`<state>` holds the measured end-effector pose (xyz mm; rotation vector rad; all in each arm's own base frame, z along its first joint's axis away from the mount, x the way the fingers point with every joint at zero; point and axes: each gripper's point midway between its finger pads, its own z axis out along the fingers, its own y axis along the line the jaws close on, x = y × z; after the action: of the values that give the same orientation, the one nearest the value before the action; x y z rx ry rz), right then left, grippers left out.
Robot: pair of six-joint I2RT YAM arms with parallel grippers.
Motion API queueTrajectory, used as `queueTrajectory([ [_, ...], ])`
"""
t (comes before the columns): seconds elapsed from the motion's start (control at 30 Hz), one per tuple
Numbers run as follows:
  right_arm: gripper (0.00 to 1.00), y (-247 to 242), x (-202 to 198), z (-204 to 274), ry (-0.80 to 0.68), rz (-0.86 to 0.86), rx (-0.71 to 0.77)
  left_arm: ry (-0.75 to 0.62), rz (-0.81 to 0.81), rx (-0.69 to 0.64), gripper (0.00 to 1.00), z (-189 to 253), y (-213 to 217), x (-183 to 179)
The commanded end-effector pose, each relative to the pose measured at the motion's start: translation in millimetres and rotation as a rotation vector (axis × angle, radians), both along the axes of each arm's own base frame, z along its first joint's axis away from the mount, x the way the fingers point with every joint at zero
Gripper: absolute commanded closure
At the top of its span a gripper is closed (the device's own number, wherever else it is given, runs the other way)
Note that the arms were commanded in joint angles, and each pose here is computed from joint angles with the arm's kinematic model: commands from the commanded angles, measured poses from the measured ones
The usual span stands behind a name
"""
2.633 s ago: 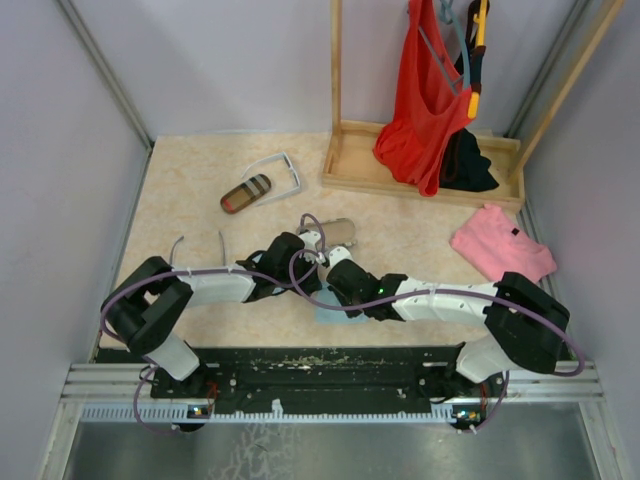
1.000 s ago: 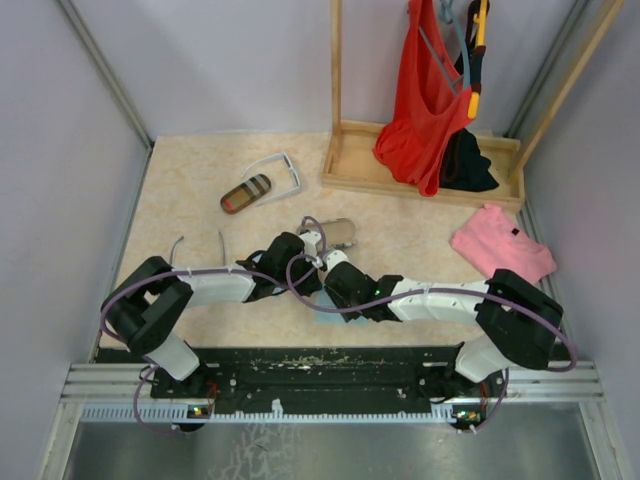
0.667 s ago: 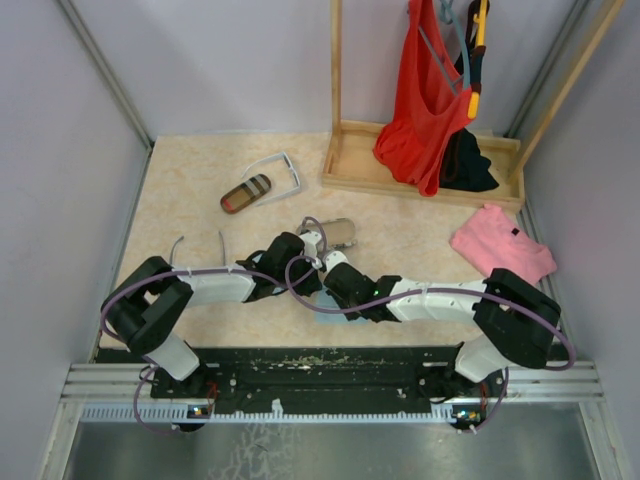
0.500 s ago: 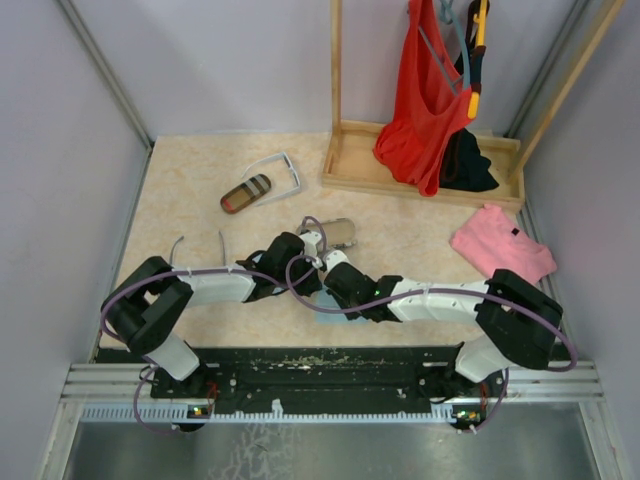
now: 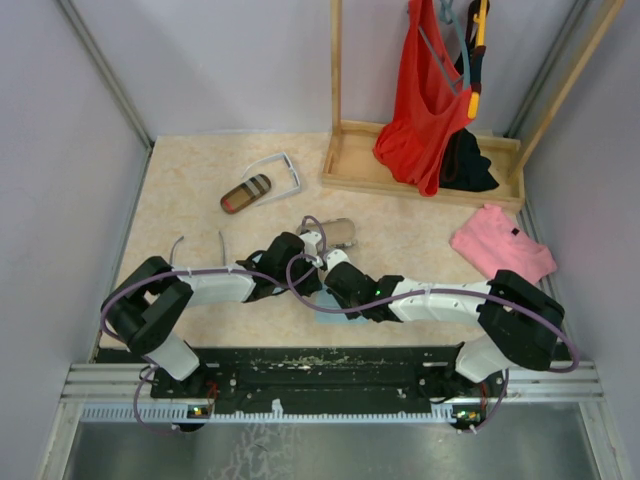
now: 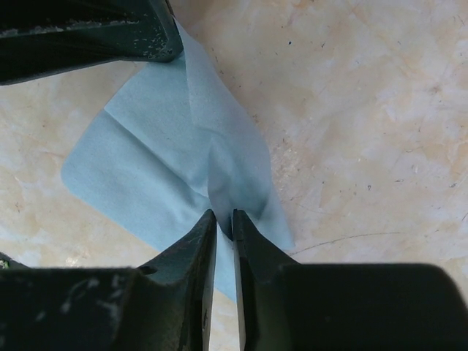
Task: Organize the sunglasses
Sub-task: Fold the glasses cleaning cloth at the center of the board.
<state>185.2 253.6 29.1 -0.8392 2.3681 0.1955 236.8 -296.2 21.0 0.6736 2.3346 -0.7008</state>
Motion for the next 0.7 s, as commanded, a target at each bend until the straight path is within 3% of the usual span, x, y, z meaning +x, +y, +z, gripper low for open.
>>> queueTrajectory([
  [0.0, 0.86, 32, 10, 34, -0.077, 0.028, 0.132, 0.07, -0.047, 0.071, 0.99, -23, 9, -19],
  [0.23, 0.89, 32, 10, 38, -0.081, 0.028, 0.14, 0.07, -0.048, 0.071, 0.99, -23, 9, -19],
  [0.37, 1.0, 31, 9, 41, -0.084, 0.028, 0.144, 0.068, -0.048, 0.069, 0.99, -22, 9, -19],
  [0.67, 1.0, 24, 10, 45, -0.099, 0.014, 0.128, 0.044, -0.071, 0.035, 0.99, -12, 5, -21],
])
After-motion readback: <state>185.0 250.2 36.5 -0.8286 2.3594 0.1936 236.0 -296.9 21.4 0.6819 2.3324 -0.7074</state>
